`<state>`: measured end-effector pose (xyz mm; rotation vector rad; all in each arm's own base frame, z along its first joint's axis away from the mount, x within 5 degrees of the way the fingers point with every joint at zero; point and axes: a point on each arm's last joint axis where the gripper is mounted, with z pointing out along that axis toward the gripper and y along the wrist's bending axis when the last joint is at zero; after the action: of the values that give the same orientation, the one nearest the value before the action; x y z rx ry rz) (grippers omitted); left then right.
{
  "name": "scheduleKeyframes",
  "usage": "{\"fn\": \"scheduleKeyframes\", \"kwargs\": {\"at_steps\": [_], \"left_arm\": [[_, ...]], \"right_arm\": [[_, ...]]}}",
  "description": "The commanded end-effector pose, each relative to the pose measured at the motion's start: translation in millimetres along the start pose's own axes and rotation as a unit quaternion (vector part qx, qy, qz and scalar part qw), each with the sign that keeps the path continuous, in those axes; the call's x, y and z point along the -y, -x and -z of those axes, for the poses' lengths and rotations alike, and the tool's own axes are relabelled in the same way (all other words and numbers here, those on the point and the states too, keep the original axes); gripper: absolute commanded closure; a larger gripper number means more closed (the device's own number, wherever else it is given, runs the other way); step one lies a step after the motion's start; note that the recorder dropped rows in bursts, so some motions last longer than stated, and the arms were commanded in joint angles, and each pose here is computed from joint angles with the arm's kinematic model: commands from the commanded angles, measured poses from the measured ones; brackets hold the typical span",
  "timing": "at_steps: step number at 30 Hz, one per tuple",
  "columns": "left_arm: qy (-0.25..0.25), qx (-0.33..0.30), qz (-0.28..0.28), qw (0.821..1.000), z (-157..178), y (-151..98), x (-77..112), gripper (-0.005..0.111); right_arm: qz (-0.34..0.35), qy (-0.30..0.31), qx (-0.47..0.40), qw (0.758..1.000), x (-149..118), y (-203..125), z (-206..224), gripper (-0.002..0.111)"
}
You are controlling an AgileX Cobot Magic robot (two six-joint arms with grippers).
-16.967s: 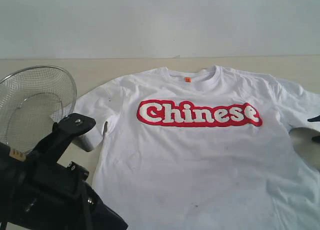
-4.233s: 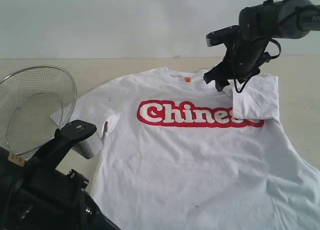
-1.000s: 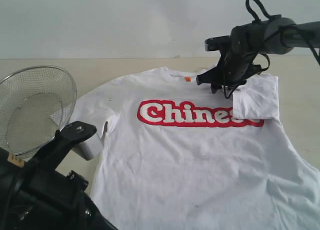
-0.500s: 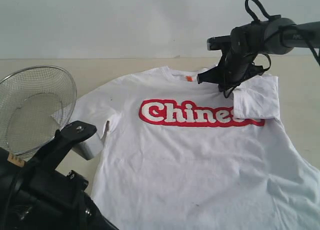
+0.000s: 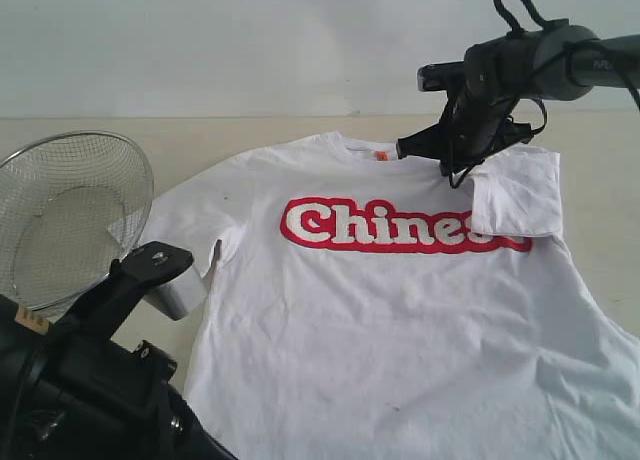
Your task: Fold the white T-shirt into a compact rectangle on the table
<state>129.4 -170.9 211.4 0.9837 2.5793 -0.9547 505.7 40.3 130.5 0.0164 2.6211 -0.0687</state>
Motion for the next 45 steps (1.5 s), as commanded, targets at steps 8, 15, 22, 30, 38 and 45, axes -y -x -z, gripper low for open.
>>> {"fn": "scheduleKeyframes", "kwargs": {"at_steps": [8,15,22,30,38,45], "left_arm": [[-0.002,0.003,0.004,1.0,0.6,-1.2,0.7,0.102],[-0.002,0.003,0.004,1.0,0.6,-1.2,0.7,0.102],[-0.002,0.003,0.004,1.0,0.6,-1.2,0.7,0.102],[-0.002,0.002,0.003,1.0,0.6,-1.2,0.8,0.102],[-0.002,0.002,0.003,1.0,0.6,-1.2,0.8,0.102],[0.0,0.004,0.003,1.0,0.6,-0.9,0.5,0.102]], "right_arm": [[-0.005,-0.002,0.013,1.0,4.4,5.0,6.8,0.108],[-0.005,-0.001,0.017,1.0,4.3,6.0,7.7,0.108],[-0.032,0.004,0.028,0.999,3.5,8.0,7.8,0.108],[-0.047,0.016,0.031,0.998,1.5,8.7,7.8,0.045],[-0.061,0.024,0.042,0.997,3.3,19.3,36.5,0.072],[-0.09,-0.015,-0.004,0.996,33.1,17.9,61.6,0.108]]}}
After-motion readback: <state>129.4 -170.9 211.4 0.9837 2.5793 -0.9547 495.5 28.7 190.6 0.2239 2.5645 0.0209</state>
